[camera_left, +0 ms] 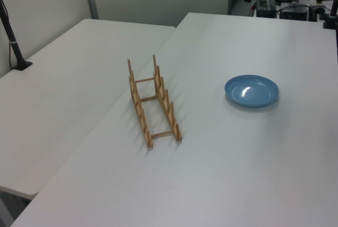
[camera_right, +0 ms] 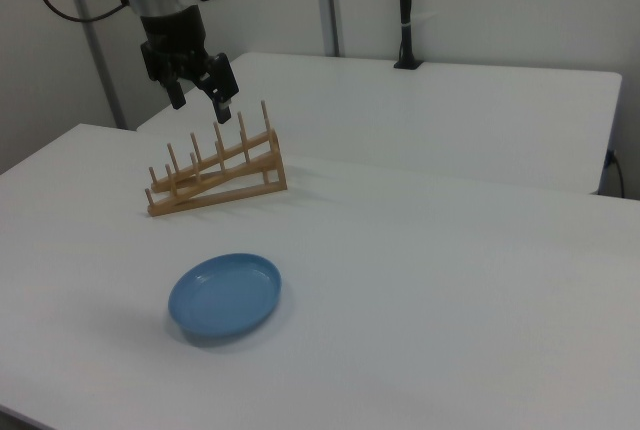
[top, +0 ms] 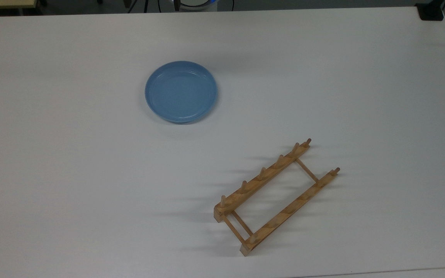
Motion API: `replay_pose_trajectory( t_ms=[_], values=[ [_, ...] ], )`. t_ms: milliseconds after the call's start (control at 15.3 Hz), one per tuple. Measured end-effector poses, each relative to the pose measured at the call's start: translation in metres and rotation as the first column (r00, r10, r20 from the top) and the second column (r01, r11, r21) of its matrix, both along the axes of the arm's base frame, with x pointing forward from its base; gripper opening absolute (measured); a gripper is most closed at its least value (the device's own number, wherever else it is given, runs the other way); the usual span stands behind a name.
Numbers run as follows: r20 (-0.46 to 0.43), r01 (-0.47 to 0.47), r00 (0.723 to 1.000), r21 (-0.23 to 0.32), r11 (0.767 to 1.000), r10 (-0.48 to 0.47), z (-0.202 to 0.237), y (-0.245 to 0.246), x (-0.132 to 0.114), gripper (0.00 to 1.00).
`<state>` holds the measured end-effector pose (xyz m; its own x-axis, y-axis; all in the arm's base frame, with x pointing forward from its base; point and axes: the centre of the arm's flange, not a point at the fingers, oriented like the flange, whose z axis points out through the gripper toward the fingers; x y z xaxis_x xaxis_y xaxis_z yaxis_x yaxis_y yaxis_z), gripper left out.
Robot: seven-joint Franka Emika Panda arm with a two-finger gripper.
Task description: Place plate in plate rack
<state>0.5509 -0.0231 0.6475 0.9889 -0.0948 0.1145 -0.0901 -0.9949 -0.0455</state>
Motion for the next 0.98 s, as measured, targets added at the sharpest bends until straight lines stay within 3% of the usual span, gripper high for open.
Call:
replay_pose_trajectory(
  t_ms=[849, 979],
  values=[
    [0.000, 0.000, 1.000, 0.000, 1.000, 0.000, -0.0002, -0.0018, -0.0001, 1.00],
    [-0.029, -0.065, 0.997, -0.004, 0.998, 0.065, -0.0041, -0.0017, -0.0029, 1.00]
  ],
)
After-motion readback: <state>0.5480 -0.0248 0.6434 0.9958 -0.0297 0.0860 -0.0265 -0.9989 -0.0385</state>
